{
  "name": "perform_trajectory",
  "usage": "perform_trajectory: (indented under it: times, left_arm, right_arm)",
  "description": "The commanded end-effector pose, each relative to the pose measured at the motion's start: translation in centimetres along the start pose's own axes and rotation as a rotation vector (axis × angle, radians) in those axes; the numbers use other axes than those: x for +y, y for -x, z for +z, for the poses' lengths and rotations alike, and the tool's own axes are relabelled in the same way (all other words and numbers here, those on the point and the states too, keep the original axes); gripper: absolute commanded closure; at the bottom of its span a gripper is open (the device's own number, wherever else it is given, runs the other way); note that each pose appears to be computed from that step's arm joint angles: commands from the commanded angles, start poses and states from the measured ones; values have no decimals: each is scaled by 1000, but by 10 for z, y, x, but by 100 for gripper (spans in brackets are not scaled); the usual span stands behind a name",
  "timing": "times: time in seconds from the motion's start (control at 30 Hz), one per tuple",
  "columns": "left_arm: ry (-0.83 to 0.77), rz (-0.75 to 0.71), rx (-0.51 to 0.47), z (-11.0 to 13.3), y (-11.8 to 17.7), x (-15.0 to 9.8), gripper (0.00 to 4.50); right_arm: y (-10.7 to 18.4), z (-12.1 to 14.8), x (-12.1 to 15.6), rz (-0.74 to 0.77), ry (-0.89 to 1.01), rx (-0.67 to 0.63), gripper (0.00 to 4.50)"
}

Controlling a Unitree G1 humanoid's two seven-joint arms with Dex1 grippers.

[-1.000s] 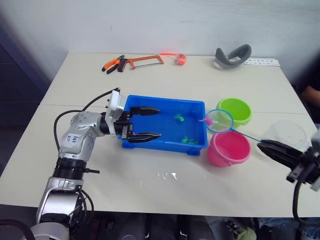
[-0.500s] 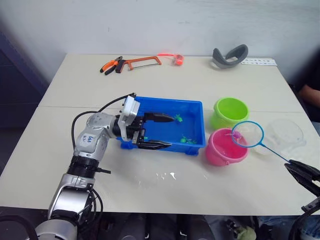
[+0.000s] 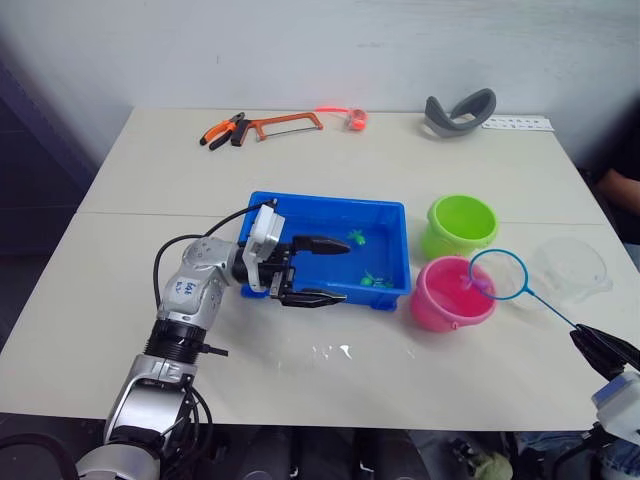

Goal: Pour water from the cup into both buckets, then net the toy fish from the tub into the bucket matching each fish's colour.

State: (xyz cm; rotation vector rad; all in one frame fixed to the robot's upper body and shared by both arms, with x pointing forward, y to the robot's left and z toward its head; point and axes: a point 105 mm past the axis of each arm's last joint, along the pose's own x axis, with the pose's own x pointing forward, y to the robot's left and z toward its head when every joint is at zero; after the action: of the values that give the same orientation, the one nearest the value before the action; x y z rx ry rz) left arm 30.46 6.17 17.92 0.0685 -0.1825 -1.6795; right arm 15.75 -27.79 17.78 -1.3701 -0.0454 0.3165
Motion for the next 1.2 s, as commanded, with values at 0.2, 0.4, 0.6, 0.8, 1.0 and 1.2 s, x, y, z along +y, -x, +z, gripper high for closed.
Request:
perform_trajectory:
  times: [0.2,0.4,0.6,0.8,1.0,1.2]
  left_arm:
    - [-39,-6,-21,10,-5,-1,1]
    - [-48,21,-23,13,0,-1,1]
    - [-57,92,-48,15,14,1,1]
    - [-85,273,-52,21,49,5,1]
    - [-120,560,-12,27,117,-5,1]
    - [-123,724,65,27,158,-26,1]
  right_arm:
    - [-2,11,-3,-92,394,-55,450]
    - [-8,9,-2,-147,145,-85,450]
    - [-24,22,-7,-159,-599,-185,450]
    - [-52,56,-15,105,-1094,-324,450]
    - [-111,99,-28,415,-1130,-409,450]
    - [-168,130,-34,509,-1089,-403,450]
